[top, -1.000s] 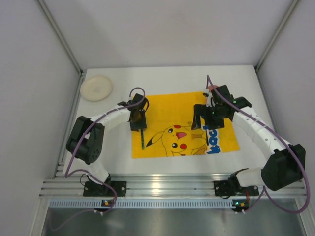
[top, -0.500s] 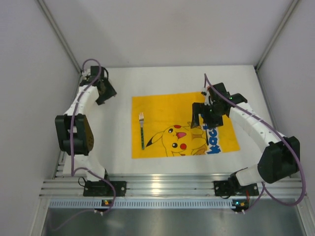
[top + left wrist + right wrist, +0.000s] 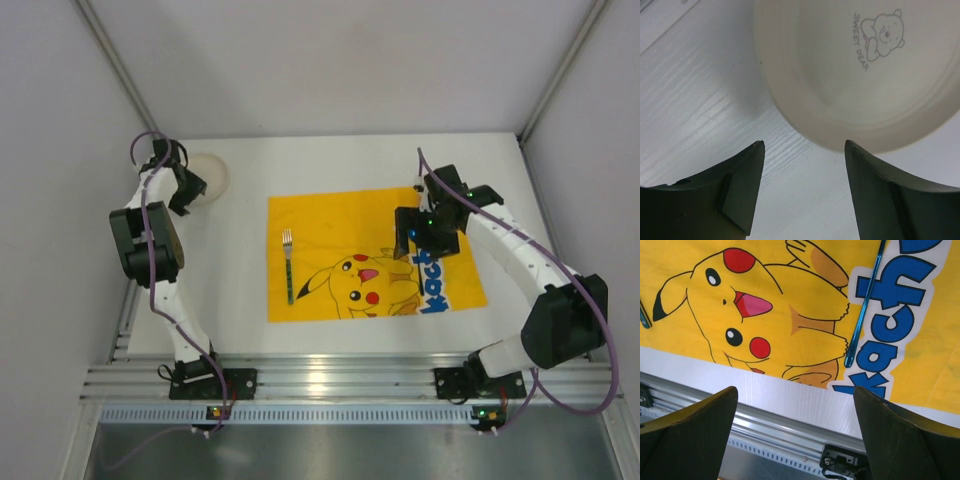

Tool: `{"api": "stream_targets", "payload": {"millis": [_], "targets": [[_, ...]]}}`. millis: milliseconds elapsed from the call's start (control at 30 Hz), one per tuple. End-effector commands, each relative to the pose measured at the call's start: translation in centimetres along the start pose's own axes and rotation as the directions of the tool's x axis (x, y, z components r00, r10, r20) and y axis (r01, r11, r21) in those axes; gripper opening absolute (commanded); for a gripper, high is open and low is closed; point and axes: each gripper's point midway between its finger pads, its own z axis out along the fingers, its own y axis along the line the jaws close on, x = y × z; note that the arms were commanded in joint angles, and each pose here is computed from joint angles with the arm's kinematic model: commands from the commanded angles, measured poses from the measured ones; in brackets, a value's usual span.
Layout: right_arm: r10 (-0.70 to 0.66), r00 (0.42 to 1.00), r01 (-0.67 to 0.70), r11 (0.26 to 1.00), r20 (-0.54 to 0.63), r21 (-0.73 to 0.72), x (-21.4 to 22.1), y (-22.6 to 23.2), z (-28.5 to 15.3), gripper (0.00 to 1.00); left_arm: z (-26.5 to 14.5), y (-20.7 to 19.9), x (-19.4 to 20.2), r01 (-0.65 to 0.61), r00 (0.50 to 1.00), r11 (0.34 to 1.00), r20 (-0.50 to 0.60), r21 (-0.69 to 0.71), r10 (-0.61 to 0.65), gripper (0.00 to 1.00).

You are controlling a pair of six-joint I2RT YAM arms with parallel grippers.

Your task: Set the dinner table for one person

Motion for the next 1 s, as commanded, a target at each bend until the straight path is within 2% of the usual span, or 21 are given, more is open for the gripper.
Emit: {"api": "stream_targets", "payload": {"millis": [0,133,333,500,700,967], "targets": [[0.028,0.999,-0.029,0.999,0.029,0.035,-1.0,-1.1,-0.9,1.0,-0.8,-2.5,-4.8,0.075,0.985,0.994,0.149,0.078,-0.086,0.7],[0.041,0.999,-0.041,0.998,0.022,0.041,-1.2,-1.7,-0.7,1.0,0.0,-3.0,-5.5,0.107,0.98,0.991,0.163,0.075,-0.118,0.7],[0.042,0.999,-0.043,0.998,0.009,0.047,-1.9,-2.2,-0.2,1.0,2.9,-2.0,-3.7,0.164,0.981,0.986,0.101,0.011,-0.164,0.65],[0.031,0.999,-0.031,0.998,-0.006,0.05,-2.0,-2.4,0.1,1.0,2.7,-1.5,-2.4,0.184,0.98,0.983,0.07,0.003,-0.184,0.64],[0.029,0.999,-0.028,0.998,-0.013,0.054,-2.1,-2.7,0.2,1.0,0.4,-2.3,-3.4,0.154,0.982,0.986,0.099,0.065,-0.16,0.63],[0.03,0.999,-0.029,0.999,-0.029,0.029,-2.0,-2.4,0.8,1.0,-5.5,-4.3,-8.0,0.112,0.963,0.982,0.228,0.15,-0.145,0.63]]}}
